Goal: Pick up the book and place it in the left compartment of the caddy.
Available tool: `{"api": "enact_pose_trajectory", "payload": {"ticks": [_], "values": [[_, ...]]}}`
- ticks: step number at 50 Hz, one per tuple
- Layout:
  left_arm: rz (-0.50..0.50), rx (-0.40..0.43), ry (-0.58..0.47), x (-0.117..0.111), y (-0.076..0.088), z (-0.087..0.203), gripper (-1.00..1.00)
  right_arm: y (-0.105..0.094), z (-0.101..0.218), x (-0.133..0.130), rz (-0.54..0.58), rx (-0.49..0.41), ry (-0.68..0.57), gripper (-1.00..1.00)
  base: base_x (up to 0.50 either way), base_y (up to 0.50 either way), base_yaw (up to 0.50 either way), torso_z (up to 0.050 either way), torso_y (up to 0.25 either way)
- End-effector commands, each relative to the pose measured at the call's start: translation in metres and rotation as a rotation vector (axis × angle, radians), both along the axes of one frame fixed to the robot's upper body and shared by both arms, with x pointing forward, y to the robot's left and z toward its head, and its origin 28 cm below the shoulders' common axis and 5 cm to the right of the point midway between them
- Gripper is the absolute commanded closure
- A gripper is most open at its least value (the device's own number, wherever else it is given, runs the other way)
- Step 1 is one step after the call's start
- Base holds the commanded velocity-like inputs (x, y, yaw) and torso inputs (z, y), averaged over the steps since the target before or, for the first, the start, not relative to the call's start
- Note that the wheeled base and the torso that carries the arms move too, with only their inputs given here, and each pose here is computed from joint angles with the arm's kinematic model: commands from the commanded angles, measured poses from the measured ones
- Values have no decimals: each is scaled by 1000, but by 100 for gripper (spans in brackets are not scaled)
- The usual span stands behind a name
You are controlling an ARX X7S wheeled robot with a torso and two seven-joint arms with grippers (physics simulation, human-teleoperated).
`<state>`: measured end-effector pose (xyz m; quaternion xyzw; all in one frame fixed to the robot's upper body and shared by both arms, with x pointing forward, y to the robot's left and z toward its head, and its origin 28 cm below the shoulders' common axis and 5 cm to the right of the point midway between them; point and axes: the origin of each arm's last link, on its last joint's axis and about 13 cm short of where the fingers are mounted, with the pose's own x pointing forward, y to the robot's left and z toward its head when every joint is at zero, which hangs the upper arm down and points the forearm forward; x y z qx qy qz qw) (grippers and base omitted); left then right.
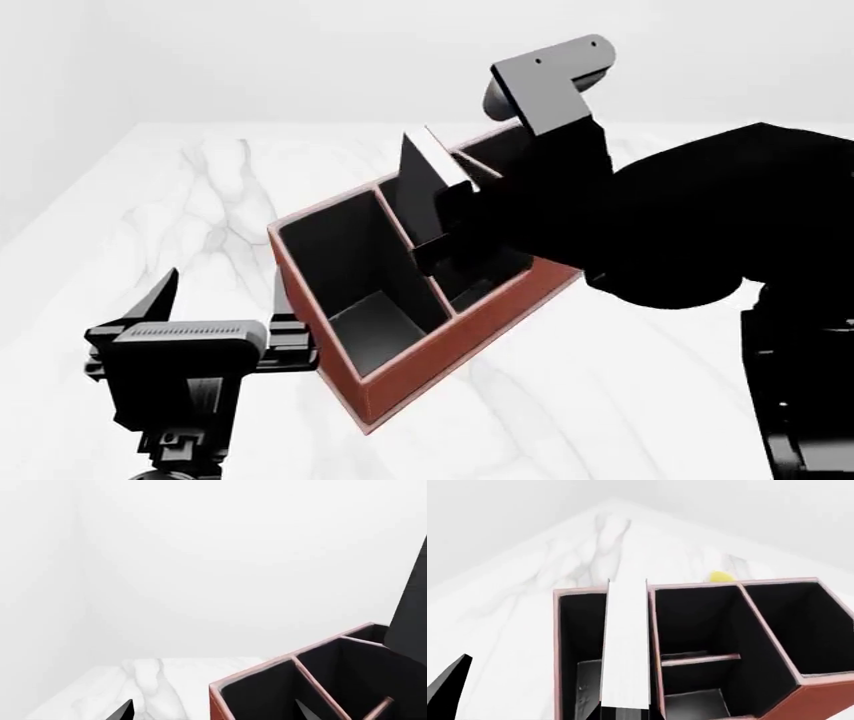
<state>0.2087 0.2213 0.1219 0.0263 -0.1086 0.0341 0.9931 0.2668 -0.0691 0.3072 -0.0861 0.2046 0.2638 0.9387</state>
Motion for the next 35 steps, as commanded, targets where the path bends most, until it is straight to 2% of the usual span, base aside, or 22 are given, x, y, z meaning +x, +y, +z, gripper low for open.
{"api": "enact_pose_trajectory", "payload": {"ticks": [1,35], "values": [[3,1,2,0,1,-1,-100,14,-8,23,2,-23,33,100,0,0,0,0,0],[1,-1,5,0,1,-2,-100,50,-63,34,77,-119,118,100,0,0,0,0,2]]}}
